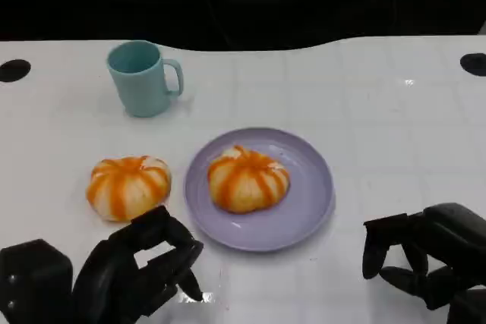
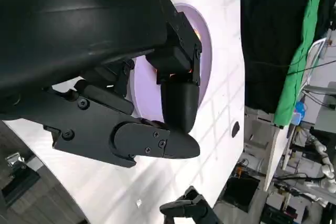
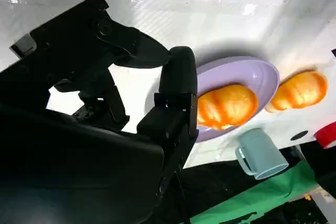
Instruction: Grasp the bread from the table and place it into the plate.
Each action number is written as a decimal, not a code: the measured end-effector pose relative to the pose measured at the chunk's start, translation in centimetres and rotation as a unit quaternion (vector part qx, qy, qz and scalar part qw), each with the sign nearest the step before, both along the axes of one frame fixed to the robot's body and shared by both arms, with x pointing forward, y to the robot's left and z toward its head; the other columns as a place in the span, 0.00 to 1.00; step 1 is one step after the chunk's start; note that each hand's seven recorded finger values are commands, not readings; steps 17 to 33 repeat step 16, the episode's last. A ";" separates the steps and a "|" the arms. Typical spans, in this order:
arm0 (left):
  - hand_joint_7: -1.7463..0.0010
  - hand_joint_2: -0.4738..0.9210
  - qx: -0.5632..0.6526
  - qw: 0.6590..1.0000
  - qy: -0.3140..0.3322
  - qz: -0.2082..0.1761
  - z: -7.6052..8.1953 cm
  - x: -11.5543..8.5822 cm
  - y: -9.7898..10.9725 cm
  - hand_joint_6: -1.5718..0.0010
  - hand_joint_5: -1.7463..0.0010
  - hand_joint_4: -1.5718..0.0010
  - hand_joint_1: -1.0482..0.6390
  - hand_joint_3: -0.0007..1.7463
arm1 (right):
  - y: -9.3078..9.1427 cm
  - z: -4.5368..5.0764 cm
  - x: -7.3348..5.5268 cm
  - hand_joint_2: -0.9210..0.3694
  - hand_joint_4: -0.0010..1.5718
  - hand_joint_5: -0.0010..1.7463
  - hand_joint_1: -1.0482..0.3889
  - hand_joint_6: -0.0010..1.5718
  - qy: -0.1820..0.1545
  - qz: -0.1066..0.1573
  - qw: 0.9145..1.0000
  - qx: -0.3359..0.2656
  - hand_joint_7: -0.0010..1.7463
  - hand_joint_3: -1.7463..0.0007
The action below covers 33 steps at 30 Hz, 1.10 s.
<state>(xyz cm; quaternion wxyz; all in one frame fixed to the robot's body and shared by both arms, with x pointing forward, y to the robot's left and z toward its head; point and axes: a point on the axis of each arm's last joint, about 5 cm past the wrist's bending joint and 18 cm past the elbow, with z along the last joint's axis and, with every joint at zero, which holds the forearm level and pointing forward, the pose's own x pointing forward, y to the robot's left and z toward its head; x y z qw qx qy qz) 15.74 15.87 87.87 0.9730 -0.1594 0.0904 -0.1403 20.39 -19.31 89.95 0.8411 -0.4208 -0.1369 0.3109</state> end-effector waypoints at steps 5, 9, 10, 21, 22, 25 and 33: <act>0.12 1.00 0.004 1.000 -0.002 0.000 0.0 0.0 0.1 0.60 0.00 0.53 0.29 0.15 | 0.0 -0.12 0.0 0.31 0.50 1.00 0.60 0.45 0.001 0.004 1.000 -0.002 0.73 0.44; 0.11 1.00 0.005 1.000 -0.001 0.001 0.0 0.0 0.2 0.59 0.00 0.53 0.28 0.14 | 0.1 -0.09 0.0 0.31 0.50 1.00 0.59 0.46 -0.001 0.008 1.000 -0.002 0.74 0.44; 0.11 1.00 0.005 1.000 -0.001 0.001 0.0 0.0 0.2 0.59 0.00 0.54 0.28 0.14 | 0.2 -0.10 0.0 0.30 0.50 1.00 0.59 0.46 0.000 0.010 1.000 -0.004 0.74 0.44; 0.11 1.00 0.006 1.000 -0.001 0.001 0.0 0.0 0.2 0.59 0.00 0.53 0.29 0.14 | 0.6 -0.11 0.1 0.31 0.50 1.00 0.59 0.46 0.000 0.024 1.000 -0.018 0.73 0.44; 0.11 1.00 0.006 1.000 -0.001 0.001 0.0 0.0 0.2 0.59 0.00 0.53 0.29 0.14 | 0.6 -0.11 0.1 0.31 0.50 1.00 0.59 0.46 0.000 0.024 1.000 -0.018 0.73 0.44; 0.11 1.00 0.006 1.000 -0.001 0.001 0.0 0.0 0.2 0.59 0.00 0.53 0.29 0.14 | 0.6 -0.11 0.1 0.31 0.50 1.00 0.59 0.46 0.000 0.024 1.000 -0.018 0.73 0.44; 0.11 1.00 0.006 1.000 -0.001 0.001 0.0 0.0 0.2 0.59 0.00 0.53 0.29 0.14 | 0.6 -0.11 0.1 0.31 0.50 1.00 0.59 0.46 0.000 0.024 1.000 -0.018 0.73 0.44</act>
